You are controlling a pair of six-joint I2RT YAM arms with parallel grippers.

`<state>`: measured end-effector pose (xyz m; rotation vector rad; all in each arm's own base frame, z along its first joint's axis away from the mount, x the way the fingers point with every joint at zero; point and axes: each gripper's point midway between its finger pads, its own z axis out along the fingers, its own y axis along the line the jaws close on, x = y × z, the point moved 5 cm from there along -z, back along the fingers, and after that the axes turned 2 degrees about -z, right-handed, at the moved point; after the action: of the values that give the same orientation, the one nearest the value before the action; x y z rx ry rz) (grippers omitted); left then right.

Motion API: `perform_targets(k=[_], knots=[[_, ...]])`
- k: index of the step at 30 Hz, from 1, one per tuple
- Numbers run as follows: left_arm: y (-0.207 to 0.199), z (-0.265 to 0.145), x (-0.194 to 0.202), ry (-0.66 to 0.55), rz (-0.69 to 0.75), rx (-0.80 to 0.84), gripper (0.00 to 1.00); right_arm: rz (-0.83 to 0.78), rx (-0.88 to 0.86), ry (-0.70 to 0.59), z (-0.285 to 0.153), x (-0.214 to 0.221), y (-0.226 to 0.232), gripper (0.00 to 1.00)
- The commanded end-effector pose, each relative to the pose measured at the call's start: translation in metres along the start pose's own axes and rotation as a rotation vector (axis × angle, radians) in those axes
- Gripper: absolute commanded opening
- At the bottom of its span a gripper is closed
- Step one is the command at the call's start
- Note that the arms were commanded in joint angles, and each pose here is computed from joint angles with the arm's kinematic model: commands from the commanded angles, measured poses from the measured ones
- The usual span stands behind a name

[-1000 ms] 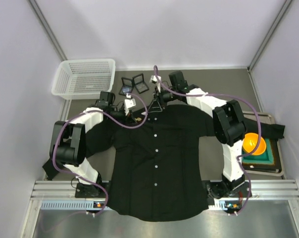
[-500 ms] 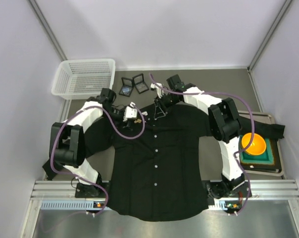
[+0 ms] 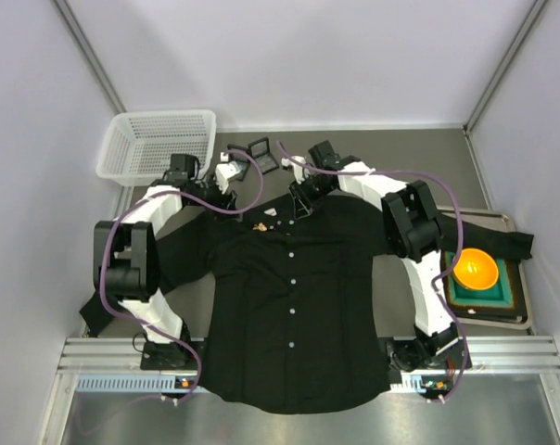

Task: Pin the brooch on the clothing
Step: Pin the brooch to the clothes, then pick up the brooch from the brooch box.

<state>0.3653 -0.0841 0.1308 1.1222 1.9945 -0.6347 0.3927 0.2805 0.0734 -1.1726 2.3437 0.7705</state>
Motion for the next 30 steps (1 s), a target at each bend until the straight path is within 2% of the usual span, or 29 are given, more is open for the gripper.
perform_targets(k=[1,6,10,14,18,20,23,26,30], knots=[[0.029,0.019,-0.014,0.016,-0.061,-0.114,0.64,-0.065,0.041,-0.075,-0.013,-0.033,-0.002,0.37],[0.031,0.041,0.002,0.117,-0.072,-0.103,0.63,-0.155,0.089,-0.109,-0.025,-0.049,-0.007,0.46],[0.031,0.043,0.014,0.164,-0.107,-0.101,0.66,-0.233,0.1,-0.104,-0.015,-0.055,-0.011,0.61],[0.031,0.032,0.021,0.199,-0.144,-0.106,0.68,-0.294,0.146,-0.084,0.001,-0.059,-0.015,0.64],[0.03,0.017,0.03,0.203,-0.178,-0.104,0.68,-0.274,0.169,-0.075,0.013,-0.059,-0.023,0.64],[0.031,0.009,0.032,0.197,-0.2,-0.121,0.68,-0.27,0.163,-0.059,0.018,-0.053,-0.024,0.61],[0.034,0.0,0.032,0.166,-0.24,-0.137,0.68,-0.268,0.142,-0.039,0.02,-0.045,-0.021,0.42],[0.048,-0.011,0.022,0.078,-0.248,-0.201,0.69,-0.267,0.156,-0.036,0.017,-0.044,-0.022,0.01],[0.068,-0.013,-0.006,-0.051,-0.256,-0.284,0.7,-0.198,0.236,-0.1,-0.002,-0.063,-0.041,0.0]])
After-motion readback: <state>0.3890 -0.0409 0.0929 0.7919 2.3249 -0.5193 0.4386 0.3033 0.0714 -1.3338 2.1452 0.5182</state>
